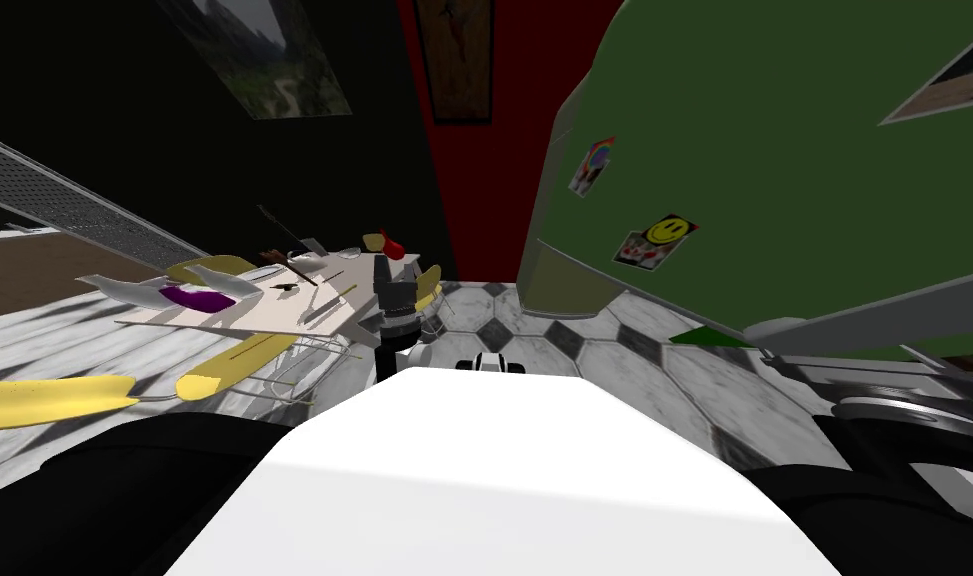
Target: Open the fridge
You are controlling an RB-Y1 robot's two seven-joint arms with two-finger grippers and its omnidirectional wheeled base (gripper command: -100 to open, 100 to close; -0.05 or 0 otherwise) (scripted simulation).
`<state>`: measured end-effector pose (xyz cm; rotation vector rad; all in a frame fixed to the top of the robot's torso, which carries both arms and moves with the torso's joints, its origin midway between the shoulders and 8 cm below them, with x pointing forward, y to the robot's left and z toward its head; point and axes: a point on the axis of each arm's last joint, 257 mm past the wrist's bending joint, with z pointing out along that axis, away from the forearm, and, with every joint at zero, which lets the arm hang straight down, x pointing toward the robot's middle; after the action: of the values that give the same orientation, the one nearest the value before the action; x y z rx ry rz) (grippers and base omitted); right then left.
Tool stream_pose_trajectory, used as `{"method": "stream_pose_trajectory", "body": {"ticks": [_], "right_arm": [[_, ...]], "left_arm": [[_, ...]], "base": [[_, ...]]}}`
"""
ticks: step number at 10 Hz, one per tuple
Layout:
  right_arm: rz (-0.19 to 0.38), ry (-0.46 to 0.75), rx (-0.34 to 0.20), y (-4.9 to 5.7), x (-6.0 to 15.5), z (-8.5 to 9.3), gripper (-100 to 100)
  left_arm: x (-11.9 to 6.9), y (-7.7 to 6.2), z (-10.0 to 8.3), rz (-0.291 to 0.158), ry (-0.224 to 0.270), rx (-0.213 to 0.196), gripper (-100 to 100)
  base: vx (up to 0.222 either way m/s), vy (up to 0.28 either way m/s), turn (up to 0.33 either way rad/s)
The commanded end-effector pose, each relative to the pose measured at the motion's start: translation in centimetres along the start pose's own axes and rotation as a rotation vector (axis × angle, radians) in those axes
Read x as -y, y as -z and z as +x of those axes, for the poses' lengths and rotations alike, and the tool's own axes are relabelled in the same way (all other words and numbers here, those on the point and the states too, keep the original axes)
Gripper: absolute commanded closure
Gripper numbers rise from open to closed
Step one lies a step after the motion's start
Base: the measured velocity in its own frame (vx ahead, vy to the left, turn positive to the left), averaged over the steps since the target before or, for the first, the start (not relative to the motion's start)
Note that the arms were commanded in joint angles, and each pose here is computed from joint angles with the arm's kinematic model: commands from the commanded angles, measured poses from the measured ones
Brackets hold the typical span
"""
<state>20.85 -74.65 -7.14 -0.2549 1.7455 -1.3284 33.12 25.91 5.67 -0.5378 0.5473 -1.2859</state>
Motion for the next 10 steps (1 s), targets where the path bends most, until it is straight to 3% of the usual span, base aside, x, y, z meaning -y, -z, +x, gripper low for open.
{"method": "stream_pose_trajectory", "body": {"ticks": [1, 3, 4, 5, 10], "right_arm": [[-0.014, -0.008, 0.02, -0.1, 1.6, -0.9, -100], [-0.027, -0.012, 0.032, -0.2, 2.6, -1.7, -100], [-0.029, -0.002, 0.02, 0.0, 2.0, -1.0, -100], [-0.032, -0.002, 0.017, 0.1, 1.9, -0.9, 0], [-0.043, -0.005, 0.0, 0.3, 1.1, 0.0, 0]], "left_arm": [[0.0, 0.0, 0.0, 0.0, 0.0, 0.0, 0], [0.0, 0.0, 0.0, 0.0, 0.0, 0.0, 0], [0.0, 0.0, 0.0, 0.0, 0.0, 0.0, 0], [0.0, 0.0, 0.0, 0.0, 0.0, 0.0, 0], [0.0, 0.0, 0.0, 0.0, 0.0, 0.0, 0]], "base": [[0.061, -0.048, -0.072], [0.055, -0.017, -0.066], [0.027, -0.006, -0.011], [0.009, -0.004, 0.007], [0.001, 0.0, 0.002]]}}
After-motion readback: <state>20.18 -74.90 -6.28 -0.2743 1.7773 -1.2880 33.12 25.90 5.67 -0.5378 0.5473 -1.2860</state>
